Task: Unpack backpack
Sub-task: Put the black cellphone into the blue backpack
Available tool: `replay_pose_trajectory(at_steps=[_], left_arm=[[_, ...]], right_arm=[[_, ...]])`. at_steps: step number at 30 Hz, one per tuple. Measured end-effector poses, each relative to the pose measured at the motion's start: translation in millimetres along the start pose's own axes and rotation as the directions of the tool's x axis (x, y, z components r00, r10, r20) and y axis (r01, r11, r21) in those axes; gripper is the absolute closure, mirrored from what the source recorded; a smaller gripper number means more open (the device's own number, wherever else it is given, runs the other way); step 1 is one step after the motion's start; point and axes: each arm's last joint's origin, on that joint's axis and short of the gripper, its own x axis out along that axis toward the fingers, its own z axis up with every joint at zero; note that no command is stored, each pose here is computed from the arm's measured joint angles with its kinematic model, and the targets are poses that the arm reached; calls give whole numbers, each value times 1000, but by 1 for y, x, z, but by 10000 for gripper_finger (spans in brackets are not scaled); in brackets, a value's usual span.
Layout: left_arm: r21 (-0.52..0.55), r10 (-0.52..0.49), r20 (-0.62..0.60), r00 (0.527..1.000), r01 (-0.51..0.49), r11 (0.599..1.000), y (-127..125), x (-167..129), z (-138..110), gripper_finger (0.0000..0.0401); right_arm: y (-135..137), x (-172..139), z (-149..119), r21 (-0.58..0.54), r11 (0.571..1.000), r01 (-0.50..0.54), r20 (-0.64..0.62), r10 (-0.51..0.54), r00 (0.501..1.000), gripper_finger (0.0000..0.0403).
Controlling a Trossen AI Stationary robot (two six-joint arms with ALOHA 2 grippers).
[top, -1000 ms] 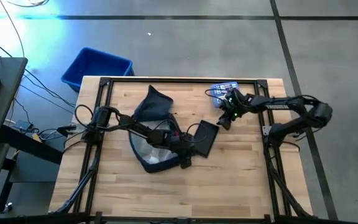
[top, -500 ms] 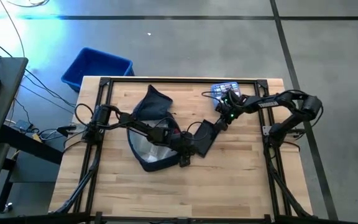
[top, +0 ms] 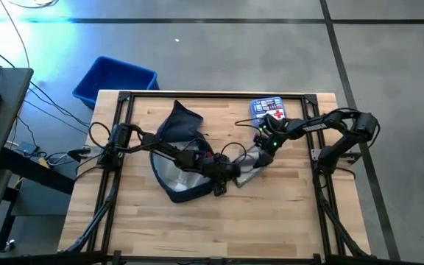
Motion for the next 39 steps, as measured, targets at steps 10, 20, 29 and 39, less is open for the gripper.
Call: replay_pose_trajectory(at_steps=[10, 20, 29, 39], left_arm=[[51, 54, 60, 997, -57, 997, -17, -24, 16, 401], [81, 375, 399, 837, -440, 894, -71, -157, 53, 401], [-54, 571, 458, 681, -620, 783, -96, -242, 23, 401], [-99, 630, 356, 690, -643, 759, -97, -245, -11, 401]], right_arm=[[15, -20, 11, -82, 995, 49, 135, -38, 990, 387], [96, -60, 53, -343, 931, 126, 396, 21, 918, 398], [138, 1, 115, -438, 899, 26, 410, 174, 895, 399], [126, 111, 179, -355, 930, -92, 336, 219, 916, 399]])
